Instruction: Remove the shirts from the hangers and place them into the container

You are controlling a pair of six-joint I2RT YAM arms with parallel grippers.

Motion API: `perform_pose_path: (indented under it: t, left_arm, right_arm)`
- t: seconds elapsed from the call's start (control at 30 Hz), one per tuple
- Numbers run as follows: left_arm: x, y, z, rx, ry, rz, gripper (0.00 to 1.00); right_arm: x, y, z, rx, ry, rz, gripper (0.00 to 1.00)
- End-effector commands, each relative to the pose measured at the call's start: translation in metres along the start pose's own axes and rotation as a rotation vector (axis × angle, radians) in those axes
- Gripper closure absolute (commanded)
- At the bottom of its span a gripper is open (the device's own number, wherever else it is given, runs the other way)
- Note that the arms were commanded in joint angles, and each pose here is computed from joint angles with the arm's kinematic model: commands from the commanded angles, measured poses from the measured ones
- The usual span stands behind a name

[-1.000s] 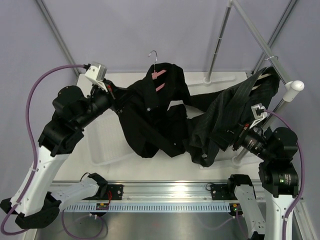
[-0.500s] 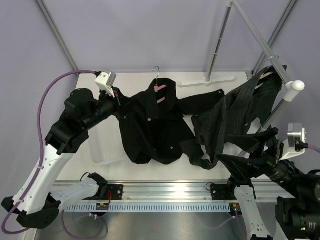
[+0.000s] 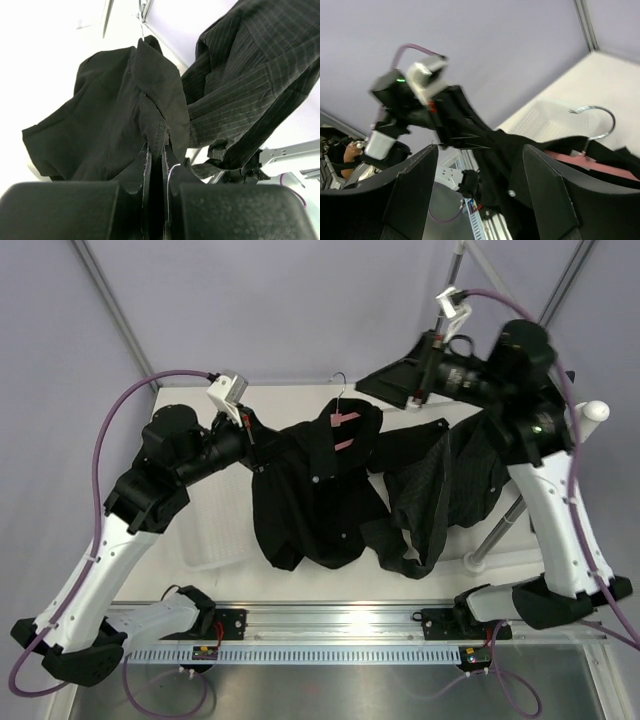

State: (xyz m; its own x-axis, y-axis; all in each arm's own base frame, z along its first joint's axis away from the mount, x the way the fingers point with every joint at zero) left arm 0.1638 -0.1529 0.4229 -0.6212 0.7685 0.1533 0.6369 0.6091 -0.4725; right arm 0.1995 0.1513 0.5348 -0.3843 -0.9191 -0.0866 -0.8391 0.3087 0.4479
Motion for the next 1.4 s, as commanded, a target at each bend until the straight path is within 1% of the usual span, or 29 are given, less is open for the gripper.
perform_pose_path:
  t: [0.0, 0.1, 0.2, 0.23, 0.27, 0.43, 0.53, 0.6, 0.8, 1.23, 1.37]
  left_arm:
    - [0.02, -0.022, -0.033, -0.062, -0.129, 0.073, 1.0]
    - [0.024, -0.02, -0.031, -0.054, -0.1, 0.029, 1.0]
    - [0.031, -0.023, -0.031, -0.019, -0.103, 0.015, 1.0]
    - [0.034, -0.025, -0.03, -0.017, -0.111, 0.032, 1.0]
    - [0.035, -0.026, -0.029, 0.0, -0.112, 0.042, 1.0]
    - [0.043, -0.031, -0.027, 0.013, -0.122, 0.082, 1.0]
    - [0.044, -0.031, -0.027, 0.011, -0.119, 0.07, 1.0]
    - [0.047, -0.032, -0.028, 0.012, -0.119, 0.076, 1.0]
    - [0.051, -0.034, -0.025, 0.015, -0.119, 0.094, 1.0]
    - [0.049, -0.034, -0.02, 0.014, -0.105, 0.134, 1.0]
    - [0.047, -0.033, -0.019, 0.012, -0.095, 0.128, 1.0]
  right_arm:
    - [-0.019, -0.014, 0.009, 0.07, 0.018, 0.149, 0.25]
    - [-0.026, -0.023, 0.016, 0.09, 0.029, 0.191, 0.25]
    - [-0.035, -0.028, 0.029, 0.102, 0.068, 0.212, 0.28]
    - [-0.041, -0.029, 0.039, 0.1, 0.096, 0.21, 0.31]
    - [-0.044, -0.033, 0.042, 0.11, 0.097, 0.25, 0.37]
    - [-0.062, -0.048, 0.068, 0.148, 0.16, 0.311, 0.51]
    - [-0.072, -0.048, 0.079, 0.17, 0.171, 0.327, 0.55]
    - [-0.075, -0.049, 0.086, 0.171, 0.174, 0.341, 0.57]
    - [-0.08, -0.051, 0.089, 0.19, 0.16, 0.361, 0.59]
    - [-0.088, -0.047, 0.084, 0.196, 0.155, 0.341, 0.59]
    - [-0.09, -0.04, 0.084, 0.202, 0.151, 0.326, 0.59]
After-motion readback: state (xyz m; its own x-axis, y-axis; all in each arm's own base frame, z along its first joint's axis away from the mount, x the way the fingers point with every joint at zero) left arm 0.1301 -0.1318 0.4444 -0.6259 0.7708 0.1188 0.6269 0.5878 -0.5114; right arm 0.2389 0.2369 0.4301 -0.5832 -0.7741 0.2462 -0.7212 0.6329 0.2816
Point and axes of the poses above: each gripper's point midway between its finger pads, its own x axis back along the fingers, its own y axis along the line the jaws close on, z = x × y, the point moved 10 cm from there along x, back along the fingers, and after that the axes turned 5 degrees about x, right-handed, at the moved point
